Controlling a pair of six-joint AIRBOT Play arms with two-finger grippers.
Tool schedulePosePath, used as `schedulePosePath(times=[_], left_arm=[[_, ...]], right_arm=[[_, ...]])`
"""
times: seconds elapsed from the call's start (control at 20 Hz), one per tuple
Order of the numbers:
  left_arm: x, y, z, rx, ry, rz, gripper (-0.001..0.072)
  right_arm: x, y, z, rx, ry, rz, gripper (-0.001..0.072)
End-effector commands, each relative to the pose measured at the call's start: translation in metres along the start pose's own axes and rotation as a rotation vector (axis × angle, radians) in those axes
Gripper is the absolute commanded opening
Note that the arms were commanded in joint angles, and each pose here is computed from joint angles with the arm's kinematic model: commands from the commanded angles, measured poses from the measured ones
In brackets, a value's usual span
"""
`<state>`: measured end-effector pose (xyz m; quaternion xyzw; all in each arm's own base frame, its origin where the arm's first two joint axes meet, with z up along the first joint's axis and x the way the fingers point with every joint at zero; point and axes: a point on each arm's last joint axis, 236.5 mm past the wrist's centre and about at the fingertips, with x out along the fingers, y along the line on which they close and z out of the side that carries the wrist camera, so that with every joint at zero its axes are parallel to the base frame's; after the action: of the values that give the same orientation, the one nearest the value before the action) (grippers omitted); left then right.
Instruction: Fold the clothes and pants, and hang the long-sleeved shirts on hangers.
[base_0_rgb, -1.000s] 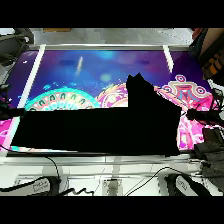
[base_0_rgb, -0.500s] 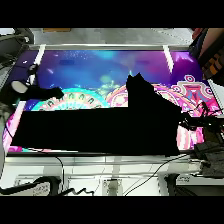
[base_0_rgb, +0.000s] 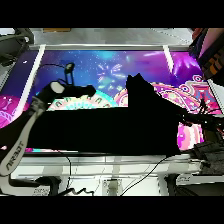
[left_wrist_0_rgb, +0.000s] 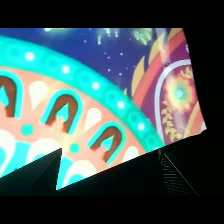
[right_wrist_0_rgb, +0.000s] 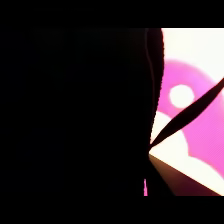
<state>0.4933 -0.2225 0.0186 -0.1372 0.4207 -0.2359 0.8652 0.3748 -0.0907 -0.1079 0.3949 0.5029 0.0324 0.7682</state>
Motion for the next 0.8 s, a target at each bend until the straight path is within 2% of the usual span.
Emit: schedulePosePath(times=[0.0,0.05,0.15,0.2,0.45,0.75], left_arm=[[0.042,-0.052,-0.003,0.008,-0.007,-0.084,0.0703],[0.054,-0.066,-0.004,0.008,0.003,-0.111,0.0702],[0.075,-0.099,-0.004,-0.018,0.008,-0.182,0.0702],[0.084,-0.115,-0.003,-0.029,0.008,-0.215,0.0702],[0.125,-0.167,-0.012,0.016,0.021,-0.295,0.0696],[0.134,-0.165,-0.017,0.013,0.017,-0.286,0.0696]], right_arm=[[0.000,0.002,-0.004,-0.028,0.026,0.001,0.0544],[-0.001,0.003,-0.006,-0.029,0.035,0.006,0.0475],[-0.001,0.001,-0.010,-0.039,0.049,-0.002,0.0133],[-0.001,-0.002,-0.011,-0.047,0.056,-0.012,0.0020],[-0.002,-0.008,-0.018,-0.072,0.085,-0.038,0.0015],[-0.010,0.022,-0.056,-0.106,0.225,0.078,0.0012]])
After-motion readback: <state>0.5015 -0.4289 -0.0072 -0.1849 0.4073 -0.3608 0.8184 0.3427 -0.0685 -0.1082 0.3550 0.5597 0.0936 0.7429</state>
